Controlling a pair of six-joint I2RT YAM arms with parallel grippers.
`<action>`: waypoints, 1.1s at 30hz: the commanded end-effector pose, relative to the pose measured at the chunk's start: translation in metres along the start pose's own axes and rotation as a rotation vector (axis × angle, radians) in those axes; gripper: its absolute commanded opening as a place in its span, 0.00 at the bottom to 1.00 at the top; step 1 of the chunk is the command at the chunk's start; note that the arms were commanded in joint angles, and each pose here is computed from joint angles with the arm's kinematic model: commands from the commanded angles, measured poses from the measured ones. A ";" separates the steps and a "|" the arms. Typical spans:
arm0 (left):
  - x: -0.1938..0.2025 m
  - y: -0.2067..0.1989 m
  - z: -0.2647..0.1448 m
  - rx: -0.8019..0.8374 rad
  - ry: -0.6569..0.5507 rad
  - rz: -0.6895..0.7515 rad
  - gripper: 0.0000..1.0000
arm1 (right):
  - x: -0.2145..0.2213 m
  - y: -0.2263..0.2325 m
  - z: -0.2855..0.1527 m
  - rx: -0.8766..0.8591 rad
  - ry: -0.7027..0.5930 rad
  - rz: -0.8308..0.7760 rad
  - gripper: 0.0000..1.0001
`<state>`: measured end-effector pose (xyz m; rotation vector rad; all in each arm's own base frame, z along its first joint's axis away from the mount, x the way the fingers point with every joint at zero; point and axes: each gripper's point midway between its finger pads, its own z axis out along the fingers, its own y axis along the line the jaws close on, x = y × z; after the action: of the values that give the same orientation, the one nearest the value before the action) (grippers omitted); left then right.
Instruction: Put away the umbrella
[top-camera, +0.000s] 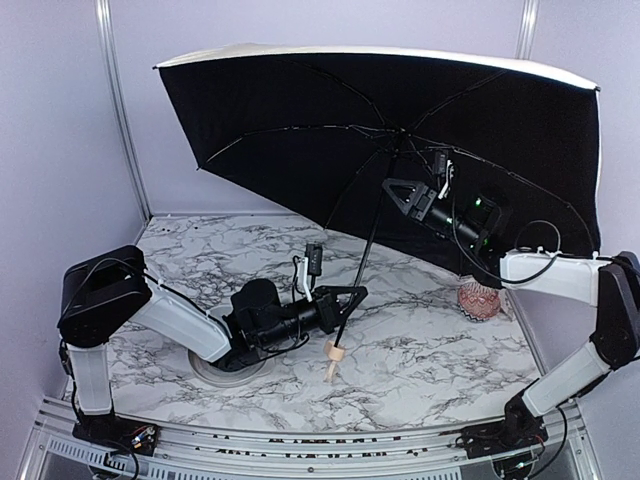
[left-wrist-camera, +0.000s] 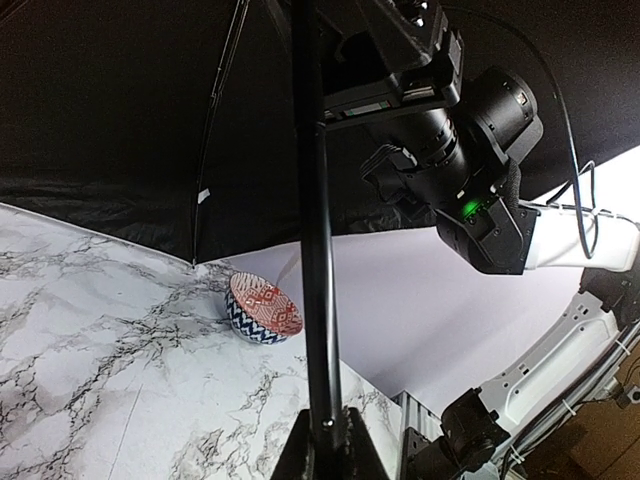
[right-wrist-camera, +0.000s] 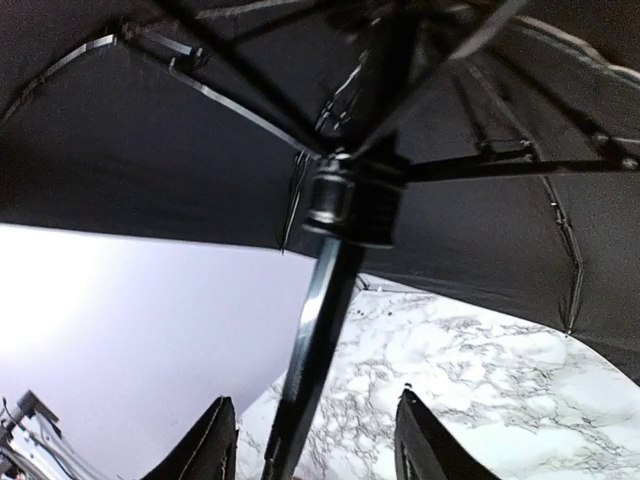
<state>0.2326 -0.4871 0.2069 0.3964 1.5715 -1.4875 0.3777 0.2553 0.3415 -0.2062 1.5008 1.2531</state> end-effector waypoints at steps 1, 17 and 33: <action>-0.018 -0.020 0.000 0.062 -0.051 0.044 0.00 | 0.000 0.014 0.006 -0.054 0.032 0.035 0.54; -0.008 -0.001 -0.002 -0.022 -0.035 0.040 0.27 | 0.001 0.007 0.013 0.012 0.029 0.052 0.00; 0.007 0.024 0.022 -0.174 0.106 0.178 0.44 | 0.008 0.046 0.027 0.275 0.018 -0.103 0.00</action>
<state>0.2512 -0.5011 0.1811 0.4781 1.6924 -1.2497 0.3610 0.3014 0.3219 -0.1171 1.7360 1.0542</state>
